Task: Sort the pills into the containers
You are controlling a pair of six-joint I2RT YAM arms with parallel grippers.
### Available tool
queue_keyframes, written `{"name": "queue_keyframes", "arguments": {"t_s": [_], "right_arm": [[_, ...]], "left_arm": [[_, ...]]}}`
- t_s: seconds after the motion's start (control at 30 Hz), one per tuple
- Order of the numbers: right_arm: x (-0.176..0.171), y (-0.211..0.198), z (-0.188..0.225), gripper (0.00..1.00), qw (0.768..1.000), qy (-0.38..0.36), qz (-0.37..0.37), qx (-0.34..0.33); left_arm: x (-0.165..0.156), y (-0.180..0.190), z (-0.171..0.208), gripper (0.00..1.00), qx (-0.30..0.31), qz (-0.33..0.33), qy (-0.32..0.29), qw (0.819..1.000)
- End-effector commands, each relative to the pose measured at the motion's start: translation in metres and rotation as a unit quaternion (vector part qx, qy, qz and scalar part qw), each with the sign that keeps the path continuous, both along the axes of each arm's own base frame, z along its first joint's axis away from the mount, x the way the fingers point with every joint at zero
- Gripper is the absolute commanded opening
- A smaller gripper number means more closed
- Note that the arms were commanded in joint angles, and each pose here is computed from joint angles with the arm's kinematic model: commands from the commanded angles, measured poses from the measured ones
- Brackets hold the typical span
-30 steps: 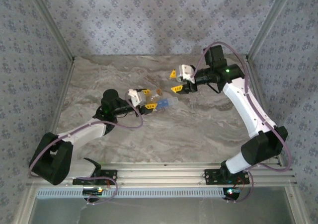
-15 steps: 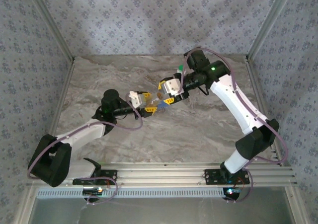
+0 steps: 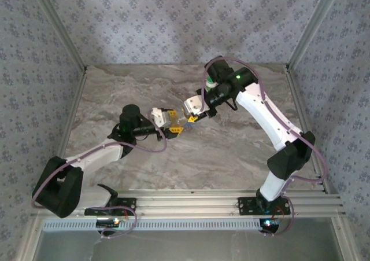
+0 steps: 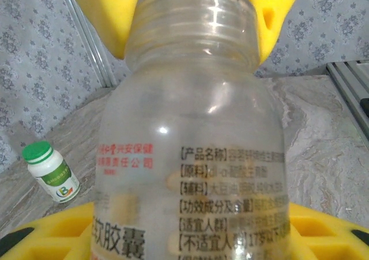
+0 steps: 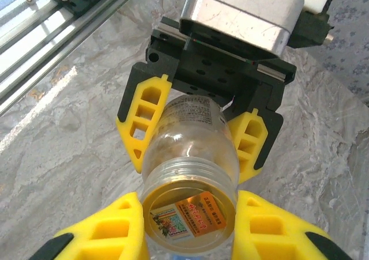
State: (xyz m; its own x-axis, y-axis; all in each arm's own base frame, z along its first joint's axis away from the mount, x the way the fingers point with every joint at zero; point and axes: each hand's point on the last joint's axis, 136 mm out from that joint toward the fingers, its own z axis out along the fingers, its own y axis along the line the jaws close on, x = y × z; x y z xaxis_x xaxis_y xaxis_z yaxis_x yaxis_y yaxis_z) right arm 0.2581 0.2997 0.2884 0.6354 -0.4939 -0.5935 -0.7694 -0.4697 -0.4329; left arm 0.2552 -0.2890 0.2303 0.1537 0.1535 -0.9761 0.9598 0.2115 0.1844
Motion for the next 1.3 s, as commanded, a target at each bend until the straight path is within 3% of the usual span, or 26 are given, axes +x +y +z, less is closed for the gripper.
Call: {"name": "queue_keyframes", "arguments": {"t_s": [0.0, 0.17, 0.3, 0.37, 0.43, 0.57, 0.63, 0.7, 0.77, 0.93, 1.03, 1.13, 1.2, 1.27], "right_arm": [[-0.009, 0.001, -0.005, 0.25, 0.999, 0.039, -0.024, -0.026], [-0.007, 0.015, -0.019, 0.25, 0.980, 0.143, -0.138, -0.018], [0.006, 0.022, -0.025, 0.25, 0.922, 0.269, -0.277, 0.005], [0.002, 0.025, -0.022, 0.26, 0.893, 0.334, -0.300, 0.009], [0.007, 0.031, -0.016, 0.27, 0.848, 0.408, -0.338, 0.024], [0.024, 0.033, -0.014, 0.30, 0.730, 0.546, -0.410, 0.032], [0.040, 0.031, -0.020, 0.33, 0.649, 0.612, -0.450, 0.039], [0.052, 0.027, -0.025, 0.33, 0.605, 0.635, -0.477, 0.049], [0.064, 0.025, -0.023, 0.34, 0.592, 0.625, -0.503, 0.080], [0.082, 0.016, -0.006, 0.48, 0.574, 0.599, -0.539, 0.146], [0.093, 0.006, 0.003, 0.55, 0.551, 0.605, -0.548, 0.174], [0.103, -0.013, 0.010, 0.57, 0.545, 0.591, -0.563, 0.193], [0.110, -0.031, 0.023, 0.56, 0.560, 0.561, -0.570, 0.214], [0.112, -0.046, 0.045, 0.56, 0.625, 0.494, -0.555, 0.240]], "left_arm": [[-0.007, -0.004, 0.024, 0.00, -0.016, -0.016, -0.041, 0.999], [-0.008, -0.004, 0.030, 0.00, -0.016, -0.013, -0.061, 0.998], [-0.007, -0.007, 0.030, 0.00, -0.011, -0.006, -0.082, 0.997], [-0.006, -0.009, 0.031, 0.00, -0.008, -0.001, -0.094, 0.996], [-0.006, -0.011, 0.031, 0.00, -0.002, 0.002, -0.105, 0.994], [-0.010, -0.018, 0.023, 0.00, 0.024, -0.002, -0.122, 0.992], [-0.011, -0.023, 0.017, 0.00, 0.042, 0.002, -0.130, 0.991], [-0.010, -0.025, 0.013, 0.00, 0.049, 0.009, -0.135, 0.990], [-0.009, -0.026, 0.012, 0.00, 0.050, 0.013, -0.135, 0.989], [-0.008, -0.027, 0.009, 0.00, 0.048, 0.014, -0.126, 0.991], [-0.008, -0.027, 0.008, 0.00, 0.046, 0.013, -0.122, 0.991], [-0.008, -0.027, 0.006, 0.00, 0.048, 0.015, -0.119, 0.992], [-0.007, -0.026, 0.006, 0.00, 0.048, 0.018, -0.117, 0.992], [-0.006, -0.025, 0.006, 0.00, 0.046, 0.019, -0.113, 0.992]]}}
